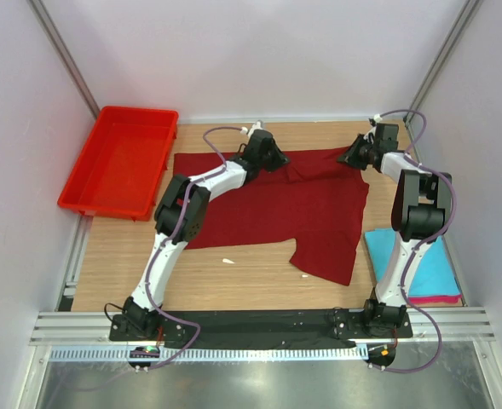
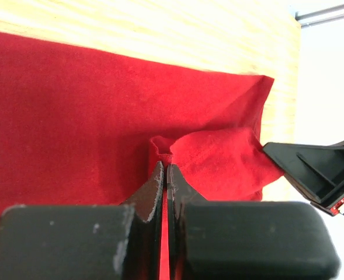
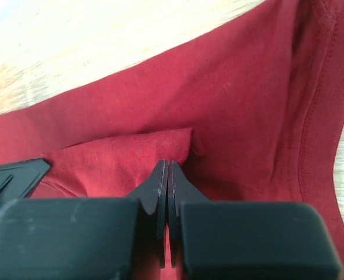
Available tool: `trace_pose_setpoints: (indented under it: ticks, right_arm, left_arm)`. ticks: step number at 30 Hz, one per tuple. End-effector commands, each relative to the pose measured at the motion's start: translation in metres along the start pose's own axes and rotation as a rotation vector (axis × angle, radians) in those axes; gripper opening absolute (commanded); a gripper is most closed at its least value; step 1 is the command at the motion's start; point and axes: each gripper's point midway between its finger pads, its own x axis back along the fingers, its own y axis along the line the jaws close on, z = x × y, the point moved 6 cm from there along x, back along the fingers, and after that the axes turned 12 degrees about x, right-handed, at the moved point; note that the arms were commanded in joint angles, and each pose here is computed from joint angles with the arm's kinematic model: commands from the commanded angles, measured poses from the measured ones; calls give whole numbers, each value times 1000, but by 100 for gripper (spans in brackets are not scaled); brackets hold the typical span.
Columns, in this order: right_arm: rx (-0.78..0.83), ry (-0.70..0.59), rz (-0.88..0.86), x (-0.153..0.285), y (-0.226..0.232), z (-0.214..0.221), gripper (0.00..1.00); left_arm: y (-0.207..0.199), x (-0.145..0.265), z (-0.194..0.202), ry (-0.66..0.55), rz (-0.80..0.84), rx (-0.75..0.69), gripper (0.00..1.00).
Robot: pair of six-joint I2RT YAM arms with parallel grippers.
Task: Fold and stack the t-shirts
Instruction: Fold the tshirt
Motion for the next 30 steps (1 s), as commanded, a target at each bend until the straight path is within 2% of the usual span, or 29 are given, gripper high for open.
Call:
trace_pose_setpoints:
  ticks: [1,8,17,22,25,28,30]
  right_arm:
    - [68,-146,-29,12,12,-34,4]
    - [56,-126,-22,0,5,-33,5]
    - [89,-250,-81,31,30,-58,5]
    - [83,-236,-73,23,24,-50,5]
    - [67,-169,-26,-1,5,-34,5]
    - [58,-121,2,-19,-9,-24,5]
    - [42,-90,5,-28,-17,-17,8]
  left_arm:
    - [-36,17,-19,-99,112,-10,0]
    - [-25,11,-19,-85,79,-21,0]
    - [-57,40,-29,-113,157,-26,0]
    - [-56,36,-29,-122,164,-14,2]
    - [-40,18,-26,-110,111,6,9]
    - [-4,-9,-17,-60,24,62,14]
    - [7,-18,-13,-13,1,68,11]
